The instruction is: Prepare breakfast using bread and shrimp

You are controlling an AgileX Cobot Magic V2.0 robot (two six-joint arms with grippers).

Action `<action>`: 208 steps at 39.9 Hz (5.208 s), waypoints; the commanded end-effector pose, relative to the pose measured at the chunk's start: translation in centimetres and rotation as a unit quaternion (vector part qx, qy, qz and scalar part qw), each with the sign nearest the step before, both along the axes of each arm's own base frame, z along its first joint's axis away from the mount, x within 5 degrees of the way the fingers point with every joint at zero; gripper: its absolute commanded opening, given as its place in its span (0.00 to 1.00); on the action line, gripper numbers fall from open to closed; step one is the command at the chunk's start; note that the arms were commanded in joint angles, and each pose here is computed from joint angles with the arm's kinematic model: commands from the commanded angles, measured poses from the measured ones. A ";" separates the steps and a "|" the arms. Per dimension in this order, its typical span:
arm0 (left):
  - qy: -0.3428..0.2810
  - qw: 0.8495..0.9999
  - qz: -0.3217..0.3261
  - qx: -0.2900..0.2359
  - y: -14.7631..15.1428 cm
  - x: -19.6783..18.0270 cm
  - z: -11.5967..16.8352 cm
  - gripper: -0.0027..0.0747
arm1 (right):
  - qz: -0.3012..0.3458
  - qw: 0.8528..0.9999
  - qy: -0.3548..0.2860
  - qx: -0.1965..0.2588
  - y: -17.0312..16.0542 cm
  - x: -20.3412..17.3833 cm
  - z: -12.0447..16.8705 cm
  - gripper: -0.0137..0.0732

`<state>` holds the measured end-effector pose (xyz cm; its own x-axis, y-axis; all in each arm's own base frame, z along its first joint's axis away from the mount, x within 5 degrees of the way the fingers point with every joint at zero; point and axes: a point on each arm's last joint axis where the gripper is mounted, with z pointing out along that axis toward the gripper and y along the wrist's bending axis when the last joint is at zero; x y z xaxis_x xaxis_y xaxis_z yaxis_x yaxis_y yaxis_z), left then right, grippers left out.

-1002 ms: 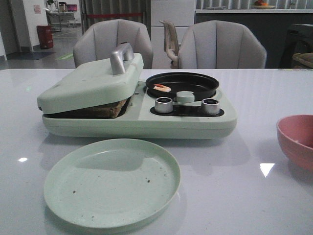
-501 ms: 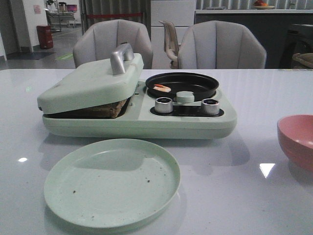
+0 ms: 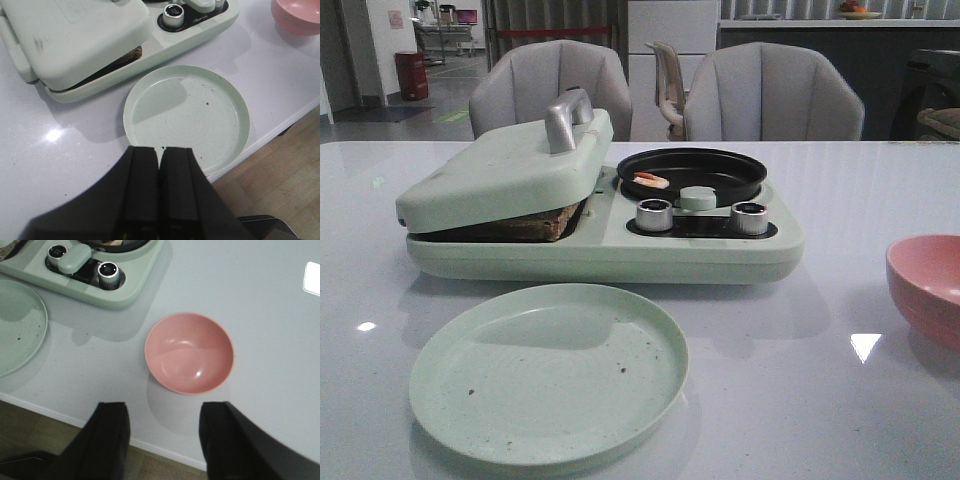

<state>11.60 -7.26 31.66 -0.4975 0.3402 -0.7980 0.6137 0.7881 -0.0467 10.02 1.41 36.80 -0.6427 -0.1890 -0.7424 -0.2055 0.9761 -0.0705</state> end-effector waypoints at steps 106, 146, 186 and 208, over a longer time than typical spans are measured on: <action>-0.341 0.885 0.294 -0.116 7.0 -6.2 -10.6 0.16 | -0.021 0.999 -0.032 0.025 -0.2 -1.4 -0.5 0.20; -0.378 0.869 0.292 -0.131 7.1 -6.3 -9.8 0.16 | -0.021 0.999 -0.031 0.025 -0.2 -1.4 -0.5 0.20; -0.378 0.869 0.291 -0.131 7.1 -6.3 -9.8 0.16 | -0.021 0.999 -0.031 0.025 -0.2 -1.4 -0.5 0.20; -0.378 0.869 0.291 -0.131 7.1 -6.3 -9.8 0.16 | -0.081 0.930 -0.355 0.044 -1.5 -4.5 -8.5 0.20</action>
